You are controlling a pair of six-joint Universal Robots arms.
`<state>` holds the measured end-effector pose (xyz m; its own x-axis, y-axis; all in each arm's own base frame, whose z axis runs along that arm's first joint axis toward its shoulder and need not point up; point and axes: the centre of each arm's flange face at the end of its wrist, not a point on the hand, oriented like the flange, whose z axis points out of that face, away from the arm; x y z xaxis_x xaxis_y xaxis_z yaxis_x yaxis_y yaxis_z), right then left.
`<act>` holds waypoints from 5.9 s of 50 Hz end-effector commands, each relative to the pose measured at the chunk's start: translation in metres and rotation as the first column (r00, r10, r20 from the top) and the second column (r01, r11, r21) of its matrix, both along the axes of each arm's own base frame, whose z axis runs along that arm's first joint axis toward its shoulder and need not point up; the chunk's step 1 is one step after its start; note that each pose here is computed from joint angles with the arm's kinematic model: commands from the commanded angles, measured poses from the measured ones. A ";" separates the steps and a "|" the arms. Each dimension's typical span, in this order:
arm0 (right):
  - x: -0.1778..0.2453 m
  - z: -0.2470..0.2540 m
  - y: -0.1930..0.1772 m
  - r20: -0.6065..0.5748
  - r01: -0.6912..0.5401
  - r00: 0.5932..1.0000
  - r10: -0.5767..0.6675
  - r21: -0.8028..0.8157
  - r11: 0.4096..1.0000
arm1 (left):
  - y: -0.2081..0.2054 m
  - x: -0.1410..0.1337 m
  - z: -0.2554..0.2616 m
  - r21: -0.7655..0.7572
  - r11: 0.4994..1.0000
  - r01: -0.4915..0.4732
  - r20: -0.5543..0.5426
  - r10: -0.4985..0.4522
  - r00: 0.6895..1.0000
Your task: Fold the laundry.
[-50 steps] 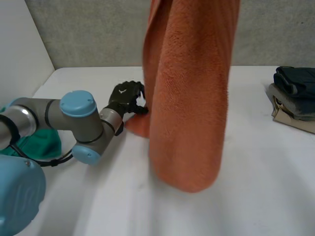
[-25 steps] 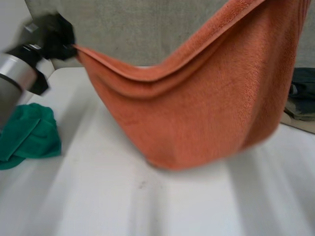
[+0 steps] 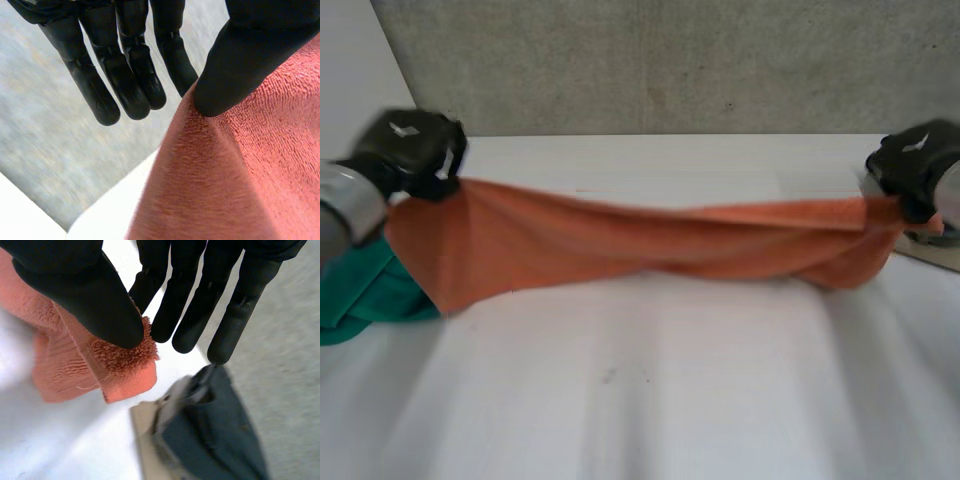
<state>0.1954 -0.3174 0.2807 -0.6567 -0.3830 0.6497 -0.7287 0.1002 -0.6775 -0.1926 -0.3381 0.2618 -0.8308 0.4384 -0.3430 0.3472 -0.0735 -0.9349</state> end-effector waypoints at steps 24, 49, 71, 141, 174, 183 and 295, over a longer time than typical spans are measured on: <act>0.053 0.119 -0.121 0.306 0.233 0.939 0.158 -0.901 0.366 | -0.128 -0.060 0.136 -0.798 0.556 -0.232 -0.291 -0.019 0.957; 0.026 -0.084 -0.057 0.129 0.015 0.992 0.013 -0.209 0.978 | 0.003 -0.034 -0.097 -0.074 0.992 -0.102 0.029 0.104 0.994; -0.013 -0.117 -0.033 0.192 0.055 0.980 -0.050 -0.021 0.998 | 0.007 -0.015 -0.124 -0.017 0.999 0.044 0.142 -0.041 0.989; -0.049 -0.102 0.022 -0.186 0.046 0.983 -0.010 0.192 0.980 | 0.080 -0.010 -0.085 0.172 0.980 0.103 0.433 -0.169 0.886; 0.009 -0.136 -0.105 -0.076 0.173 0.979 -0.187 -0.166 0.971 | -0.090 -0.102 -0.141 -0.187 0.978 0.097 0.360 -0.024 0.933; 0.011 -0.100 -0.080 0.017 0.158 0.987 -0.157 -0.166 0.973 | -0.076 -0.092 -0.098 -0.184 0.982 0.039 0.271 0.013 0.962; 0.066 -0.149 0.046 0.158 -0.139 0.980 0.119 0.125 0.982 | 0.057 -0.069 -0.048 -0.055 0.992 0.111 0.014 -0.110 0.994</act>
<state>0.2934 -0.2545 0.1469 -0.6618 -0.5887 0.4642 -0.5880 0.0236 -0.8085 -0.2571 -0.2847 0.2182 -0.7836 0.4916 -0.3799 0.3429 -0.1678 -0.9243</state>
